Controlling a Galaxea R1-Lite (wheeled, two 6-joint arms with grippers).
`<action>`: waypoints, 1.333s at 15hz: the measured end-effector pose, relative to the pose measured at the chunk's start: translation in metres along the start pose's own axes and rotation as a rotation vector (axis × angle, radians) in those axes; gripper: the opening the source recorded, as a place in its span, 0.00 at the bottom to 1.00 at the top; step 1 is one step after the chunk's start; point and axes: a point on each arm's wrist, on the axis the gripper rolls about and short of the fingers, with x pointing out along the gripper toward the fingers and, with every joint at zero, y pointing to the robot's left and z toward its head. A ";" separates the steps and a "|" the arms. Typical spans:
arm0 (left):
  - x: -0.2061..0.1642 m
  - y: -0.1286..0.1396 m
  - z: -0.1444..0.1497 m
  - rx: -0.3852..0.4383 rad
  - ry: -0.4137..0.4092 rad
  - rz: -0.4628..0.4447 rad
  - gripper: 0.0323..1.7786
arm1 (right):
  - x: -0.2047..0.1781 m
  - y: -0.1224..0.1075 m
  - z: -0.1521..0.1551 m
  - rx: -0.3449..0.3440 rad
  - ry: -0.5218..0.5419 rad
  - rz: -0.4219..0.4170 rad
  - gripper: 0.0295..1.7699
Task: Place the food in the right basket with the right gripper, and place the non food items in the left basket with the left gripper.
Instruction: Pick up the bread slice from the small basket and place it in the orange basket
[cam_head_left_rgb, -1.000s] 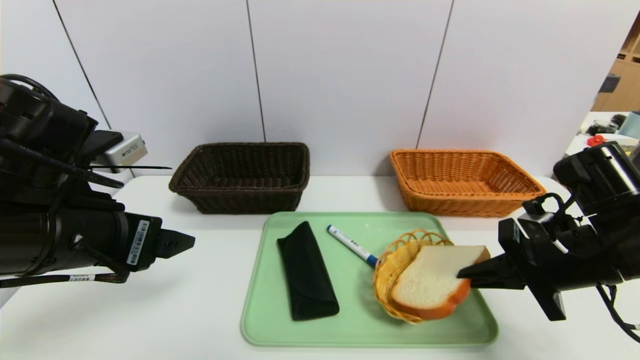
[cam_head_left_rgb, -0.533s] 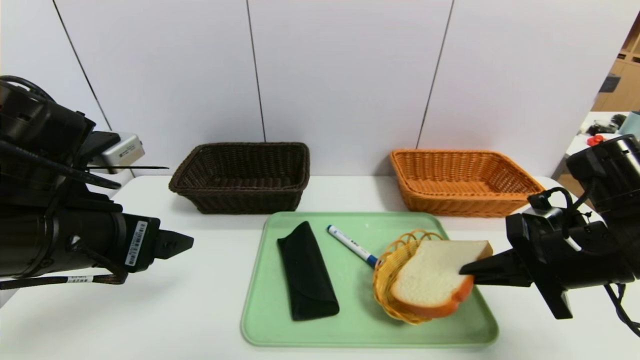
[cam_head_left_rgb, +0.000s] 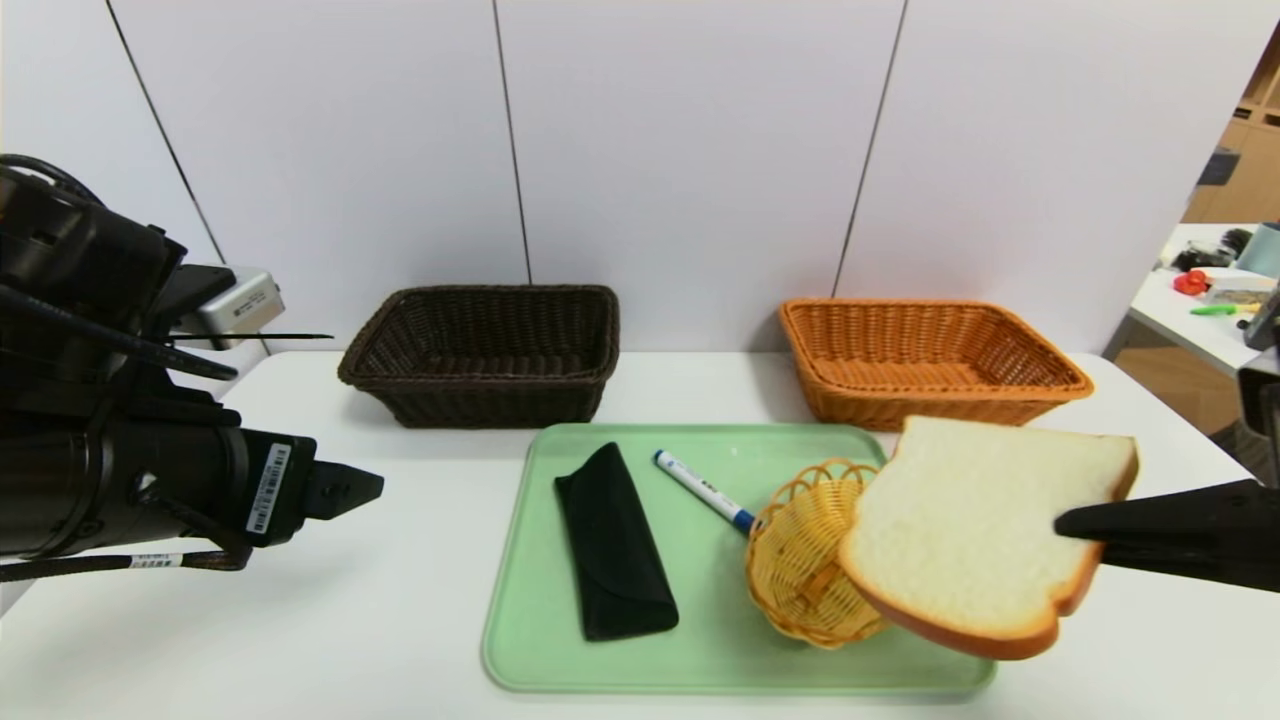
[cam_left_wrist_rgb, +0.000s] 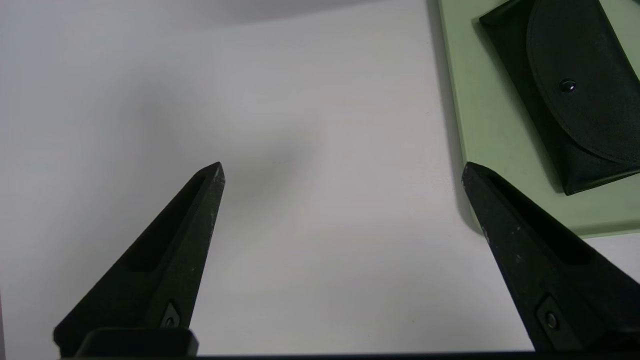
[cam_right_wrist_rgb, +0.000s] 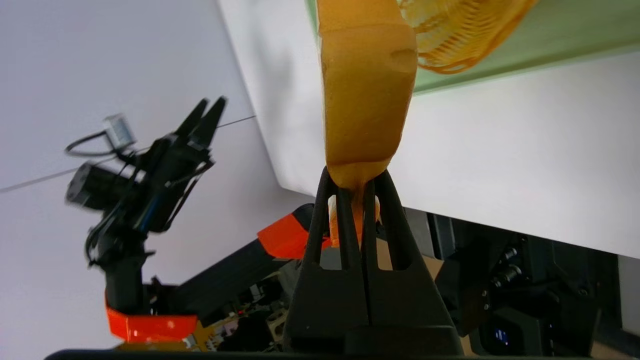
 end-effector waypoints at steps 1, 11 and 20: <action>0.000 0.000 0.000 -0.005 0.000 0.001 0.95 | -0.013 0.005 -0.007 -0.038 -0.028 0.045 0.01; -0.001 0.003 -0.011 -0.006 0.018 0.006 0.95 | -0.050 0.034 0.012 -0.185 -0.378 0.284 0.01; -0.003 0.003 -0.010 -0.006 0.009 0.002 0.95 | -0.022 0.001 0.137 0.151 -0.546 0.167 0.01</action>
